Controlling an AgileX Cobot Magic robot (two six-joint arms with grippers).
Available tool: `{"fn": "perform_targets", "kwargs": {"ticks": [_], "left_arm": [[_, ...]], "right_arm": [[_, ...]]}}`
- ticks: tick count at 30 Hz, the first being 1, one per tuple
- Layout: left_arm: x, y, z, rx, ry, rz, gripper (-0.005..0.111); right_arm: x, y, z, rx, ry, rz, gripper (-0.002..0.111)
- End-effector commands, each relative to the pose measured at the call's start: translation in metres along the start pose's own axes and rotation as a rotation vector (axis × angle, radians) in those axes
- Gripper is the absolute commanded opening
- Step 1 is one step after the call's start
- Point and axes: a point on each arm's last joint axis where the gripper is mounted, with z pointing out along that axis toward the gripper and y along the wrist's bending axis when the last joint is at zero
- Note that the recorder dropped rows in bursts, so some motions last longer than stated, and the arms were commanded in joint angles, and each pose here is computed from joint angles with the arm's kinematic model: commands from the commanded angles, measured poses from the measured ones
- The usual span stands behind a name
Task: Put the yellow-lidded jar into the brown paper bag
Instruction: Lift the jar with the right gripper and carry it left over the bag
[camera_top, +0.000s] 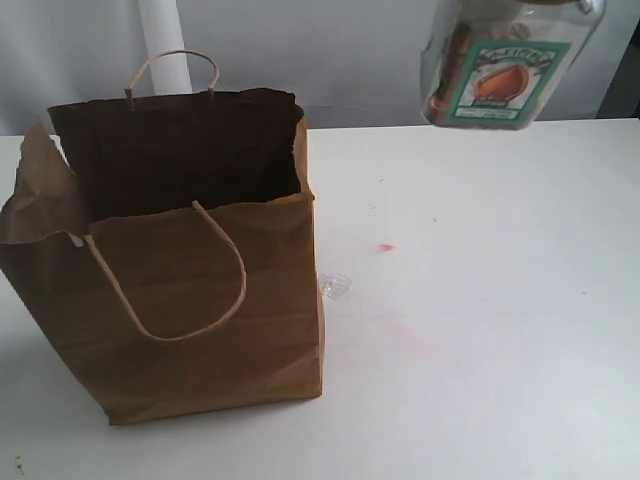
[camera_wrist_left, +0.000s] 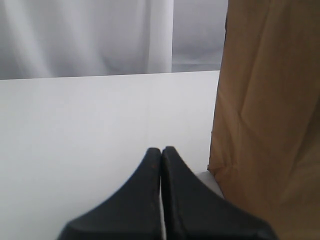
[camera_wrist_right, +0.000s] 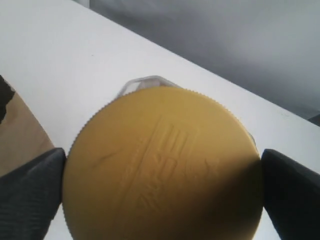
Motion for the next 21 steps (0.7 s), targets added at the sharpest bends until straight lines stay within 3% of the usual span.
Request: {"fn": "perform_targets", "kwargs": {"ticks": [1,8,14,21], "left_arm": [[-0.001,0.0,0.0,0.005,-0.007,-0.007,0.001],[-0.001,0.0,0.0,0.005,-0.007,-0.007,0.001],[-0.001,0.0,0.0,0.005,-0.007,-0.007,0.001],[-0.001,0.0,0.0,0.005,-0.007,-0.007,0.001]], "right_arm": [[0.002,-0.006,-0.037,0.008,-0.102,0.014,0.0],[0.001,0.005,-0.078,-0.183,-0.292,0.028,0.0],[-0.008,0.021,-0.09,-0.374,-0.43,0.021,0.0],[-0.022,0.031,-0.094,-0.507,-0.576,0.023,0.0]]}}
